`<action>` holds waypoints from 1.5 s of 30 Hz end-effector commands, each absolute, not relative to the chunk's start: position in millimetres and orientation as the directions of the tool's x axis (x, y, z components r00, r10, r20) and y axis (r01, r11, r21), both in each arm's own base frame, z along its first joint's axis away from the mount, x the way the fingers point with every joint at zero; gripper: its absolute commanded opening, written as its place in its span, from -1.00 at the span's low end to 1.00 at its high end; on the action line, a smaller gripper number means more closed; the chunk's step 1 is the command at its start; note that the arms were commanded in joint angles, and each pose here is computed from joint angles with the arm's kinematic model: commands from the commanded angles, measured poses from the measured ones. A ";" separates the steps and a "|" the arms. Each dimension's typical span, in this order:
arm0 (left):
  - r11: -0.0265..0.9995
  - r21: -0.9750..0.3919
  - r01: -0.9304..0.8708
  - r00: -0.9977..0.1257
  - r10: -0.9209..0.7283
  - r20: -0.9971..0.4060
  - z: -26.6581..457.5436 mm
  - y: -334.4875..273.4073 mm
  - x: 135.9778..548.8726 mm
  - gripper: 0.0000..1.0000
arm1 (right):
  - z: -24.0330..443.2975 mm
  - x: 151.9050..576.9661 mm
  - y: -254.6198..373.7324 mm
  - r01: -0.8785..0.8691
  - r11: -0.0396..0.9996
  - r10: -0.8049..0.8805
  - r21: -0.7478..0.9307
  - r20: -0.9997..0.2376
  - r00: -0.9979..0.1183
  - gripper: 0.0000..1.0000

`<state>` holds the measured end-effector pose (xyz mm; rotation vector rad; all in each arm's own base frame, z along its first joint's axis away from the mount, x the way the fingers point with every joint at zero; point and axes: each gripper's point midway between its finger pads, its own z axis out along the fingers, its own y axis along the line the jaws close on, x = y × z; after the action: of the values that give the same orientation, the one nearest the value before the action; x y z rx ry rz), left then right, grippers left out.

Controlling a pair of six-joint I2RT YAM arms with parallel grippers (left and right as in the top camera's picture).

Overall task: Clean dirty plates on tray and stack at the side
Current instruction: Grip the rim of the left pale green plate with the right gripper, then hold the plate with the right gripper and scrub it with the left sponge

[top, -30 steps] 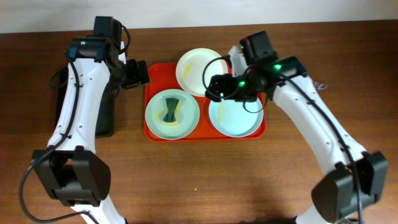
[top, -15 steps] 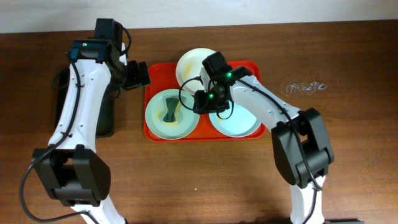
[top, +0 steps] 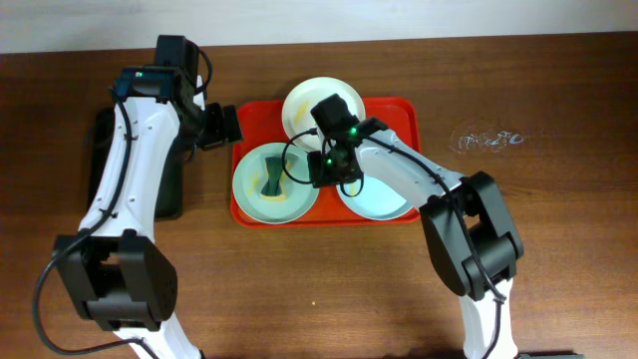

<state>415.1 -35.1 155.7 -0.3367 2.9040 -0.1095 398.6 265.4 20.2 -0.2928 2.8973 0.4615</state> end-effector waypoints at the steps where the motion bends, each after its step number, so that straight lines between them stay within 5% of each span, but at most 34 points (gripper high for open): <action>1: 0.973 -0.097 -0.210 -0.960 -0.224 -0.166 136.7 -37.5 410.5 0.99 | 6.8 394.2 260.2 -0.206 0.944 -0.156 0.257 -0.201 -0.967 -0.11; 6: 0.975 -0.112 -0.192 -0.966 -0.208 -0.153 131.7 -46.6 408.3 1.00 | 6.6 395.3 260.7 -0.208 0.943 -0.156 0.259 -0.207 -0.966 -0.65; 7: 0.980 -0.108 -0.168 -0.971 -0.183 -0.151 130.1 -50.4 408.1 1.00 | 5.5 394.7 259.6 -0.206 0.945 -0.156 0.254 -0.205 -0.966 -0.92; 12: 0.982 -0.182 -0.050 -0.995 -0.064 -0.072 98.2 -87.2 407.5 0.83 | 5.1 394.7 258.9 -0.204 0.945 -0.154 0.255 -0.204 -0.967 -0.92; 15: 0.973 -0.232 -0.005 -1.000 -0.012 -0.028 76.0 -108.0 407.4 0.79 | 3.5 394.0 258.5 -0.204 0.945 -0.154 0.254 -0.203 -0.967 -0.54; 20: 0.969 -0.242 0.051 -0.999 0.050 -0.010 65.7 -117.7 404.0 0.78 | -1.9 391.8 257.1 -0.203 0.946 -0.154 0.254 -0.201 -0.967 -0.56; 22: 0.969 -0.243 0.055 -0.999 0.053 -0.014 64.8 -119.2 404.8 0.53 | -1.6 392.5 257.5 -0.204 0.945 -0.153 0.255 -0.205 -0.967 -0.85; 26: 0.966 -0.248 0.069 -0.997 0.072 0.003 54.8 -128.3 403.4 0.12 | -1.6 392.6 257.7 -0.204 0.945 -0.153 0.256 -0.205 -0.967 -0.90; 37: 0.951 -0.292 0.101 -0.992 0.120 0.048 19.8 -157.1 400.4 -0.20 | -1.4 393.3 257.9 -0.205 0.945 -0.153 0.256 -0.208 -0.966 -0.88; 38: 0.951 -0.291 0.100 -0.991 0.120 0.051 15.2 -157.2 401.3 -0.29 | -1.4 393.3 258.0 -0.205 0.945 -0.153 0.256 -0.208 -0.966 -0.88; 40: 0.963 -0.255 0.088 -0.991 0.111 0.077 -0.6 -151.2 400.4 -1.00 | -1.4 393.1 257.9 -0.205 0.945 -0.154 0.256 -0.208 -0.966 -0.88; 45: 1.000 0.012 0.018 -0.999 0.017 0.043 -5.2 -100.9 411.8 -1.00 | -1.4 393.2 257.8 -0.205 0.945 -0.154 0.255 -0.208 -0.966 -0.88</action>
<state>407.8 -141.8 12.6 0.1046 3.1691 -0.3115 398.7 262.3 8.7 -0.2580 2.8900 0.4505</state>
